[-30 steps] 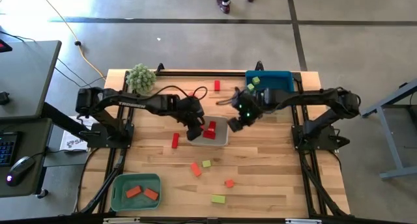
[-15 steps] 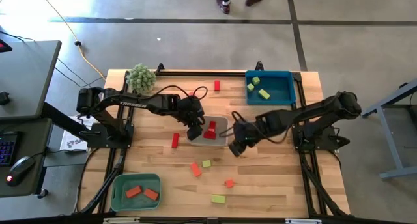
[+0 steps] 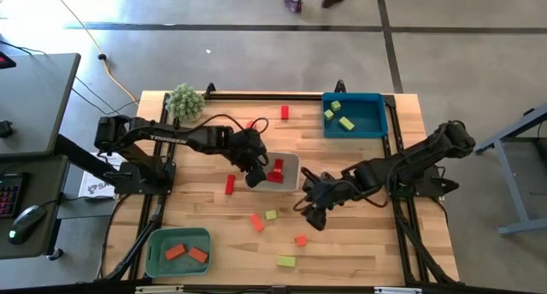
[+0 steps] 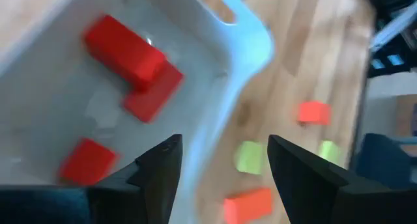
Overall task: Sort & place blocks by color
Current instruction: Put the orange wooden block into the green bin
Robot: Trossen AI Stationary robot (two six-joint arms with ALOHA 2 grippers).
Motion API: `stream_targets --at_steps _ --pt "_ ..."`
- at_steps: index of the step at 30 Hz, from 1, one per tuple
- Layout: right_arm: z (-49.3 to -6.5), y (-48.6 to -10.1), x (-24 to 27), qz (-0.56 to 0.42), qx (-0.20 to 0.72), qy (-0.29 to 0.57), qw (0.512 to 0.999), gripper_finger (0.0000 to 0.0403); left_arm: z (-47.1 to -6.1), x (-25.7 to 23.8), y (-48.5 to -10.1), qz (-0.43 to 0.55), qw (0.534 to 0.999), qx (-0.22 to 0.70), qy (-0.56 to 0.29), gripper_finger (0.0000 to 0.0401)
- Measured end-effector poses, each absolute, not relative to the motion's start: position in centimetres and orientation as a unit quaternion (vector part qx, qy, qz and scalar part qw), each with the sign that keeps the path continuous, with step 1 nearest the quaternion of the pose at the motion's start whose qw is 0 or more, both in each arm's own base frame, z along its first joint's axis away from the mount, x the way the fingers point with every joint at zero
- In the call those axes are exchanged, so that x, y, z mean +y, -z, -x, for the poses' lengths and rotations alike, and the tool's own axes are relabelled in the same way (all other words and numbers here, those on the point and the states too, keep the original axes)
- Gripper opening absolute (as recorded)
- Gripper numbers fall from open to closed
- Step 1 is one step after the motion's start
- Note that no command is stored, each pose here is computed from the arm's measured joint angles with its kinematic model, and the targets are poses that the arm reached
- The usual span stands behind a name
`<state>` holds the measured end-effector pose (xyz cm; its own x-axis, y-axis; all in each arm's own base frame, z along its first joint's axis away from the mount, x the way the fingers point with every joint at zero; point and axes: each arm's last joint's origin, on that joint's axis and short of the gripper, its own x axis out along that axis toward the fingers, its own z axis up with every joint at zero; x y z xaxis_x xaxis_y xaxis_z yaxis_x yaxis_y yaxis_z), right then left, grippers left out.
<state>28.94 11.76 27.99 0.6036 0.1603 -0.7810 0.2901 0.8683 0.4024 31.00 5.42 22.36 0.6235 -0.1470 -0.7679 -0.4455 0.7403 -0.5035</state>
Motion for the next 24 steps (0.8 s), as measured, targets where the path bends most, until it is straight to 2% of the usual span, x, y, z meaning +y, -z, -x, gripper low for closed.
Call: stream_targets --at_steps 6,14,24 --pt "-28.6 -27.2 14.0 -0.155 0.446 0.000 0.882 0.0248 -30.6 2.9 -23.6 0.374 0.823 0.419 -0.083 0.0215" --pt "-29.9 -23.8 17.9 -0.020 0.440 -0.089 0.893 0.0248 -30.1 -0.8 -25.1 0.410 0.813 0.405 -0.079 0.0215" --pt "-30.9 -19.3 19.5 0.026 0.483 -0.091 0.871 0.0248 -29.5 -5.1 -25.2 0.414 0.808 0.410 -0.086 0.0215"
